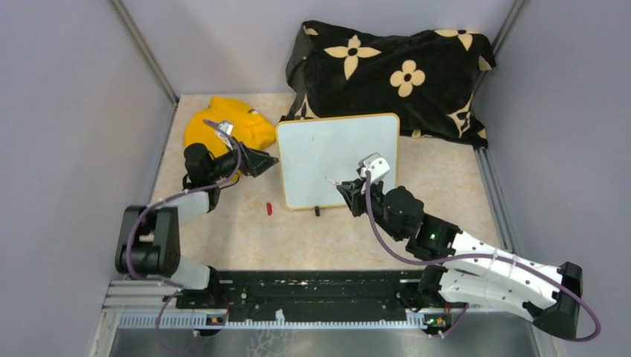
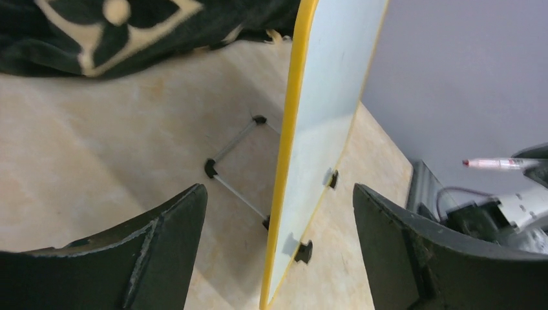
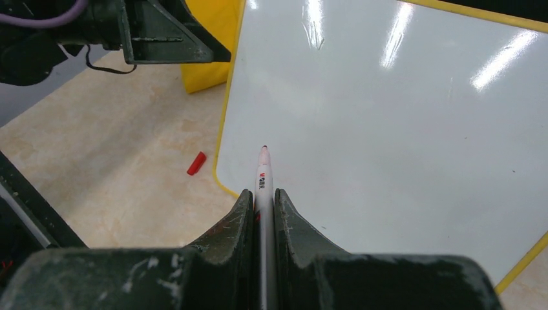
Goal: Write a sentence on the whiteboard
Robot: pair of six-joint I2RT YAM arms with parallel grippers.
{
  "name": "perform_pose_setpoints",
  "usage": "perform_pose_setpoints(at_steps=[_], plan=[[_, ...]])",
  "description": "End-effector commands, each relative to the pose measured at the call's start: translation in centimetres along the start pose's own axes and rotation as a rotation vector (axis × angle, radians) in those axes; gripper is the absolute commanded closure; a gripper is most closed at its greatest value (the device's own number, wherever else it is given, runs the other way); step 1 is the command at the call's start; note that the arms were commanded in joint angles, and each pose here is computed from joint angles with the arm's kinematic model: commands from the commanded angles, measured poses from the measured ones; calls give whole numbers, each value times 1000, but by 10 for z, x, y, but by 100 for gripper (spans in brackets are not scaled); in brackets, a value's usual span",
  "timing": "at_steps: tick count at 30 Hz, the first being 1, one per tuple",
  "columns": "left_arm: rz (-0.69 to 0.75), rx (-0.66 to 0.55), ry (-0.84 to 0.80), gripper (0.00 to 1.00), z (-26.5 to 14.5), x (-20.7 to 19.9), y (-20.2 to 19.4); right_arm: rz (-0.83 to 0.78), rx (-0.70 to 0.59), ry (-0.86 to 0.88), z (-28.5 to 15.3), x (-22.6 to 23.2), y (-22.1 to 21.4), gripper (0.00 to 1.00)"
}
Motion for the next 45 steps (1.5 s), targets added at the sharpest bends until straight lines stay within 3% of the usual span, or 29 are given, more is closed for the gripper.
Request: perform_pose_setpoints(at_steps=[1, 9, 24, 45], plan=[[57, -19, -299, 15, 6, -20, 1, 12, -70, 28, 4, 11, 20, 100], [29, -60, -407, 24, 5, -21, -21, 2, -60, 30, 9, 15, 24, 100], [42, 24, -406, 42, 18, -16, -60, 22, -42, 89, 34, 37, 23, 100], [10, 42, -408, 61, 23, -14, -76, 96, -79, 121, 68, 63, 36, 100]])
Point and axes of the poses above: each gripper's point midway between its finger pads, its own z axis out along the fingers, its own x axis along the line the jaws close on, y = z × x, the point moved 3 cm from there along -z, back along the fingers, and after that the axes turned 15 degrees about z, right-handed, at the moved point
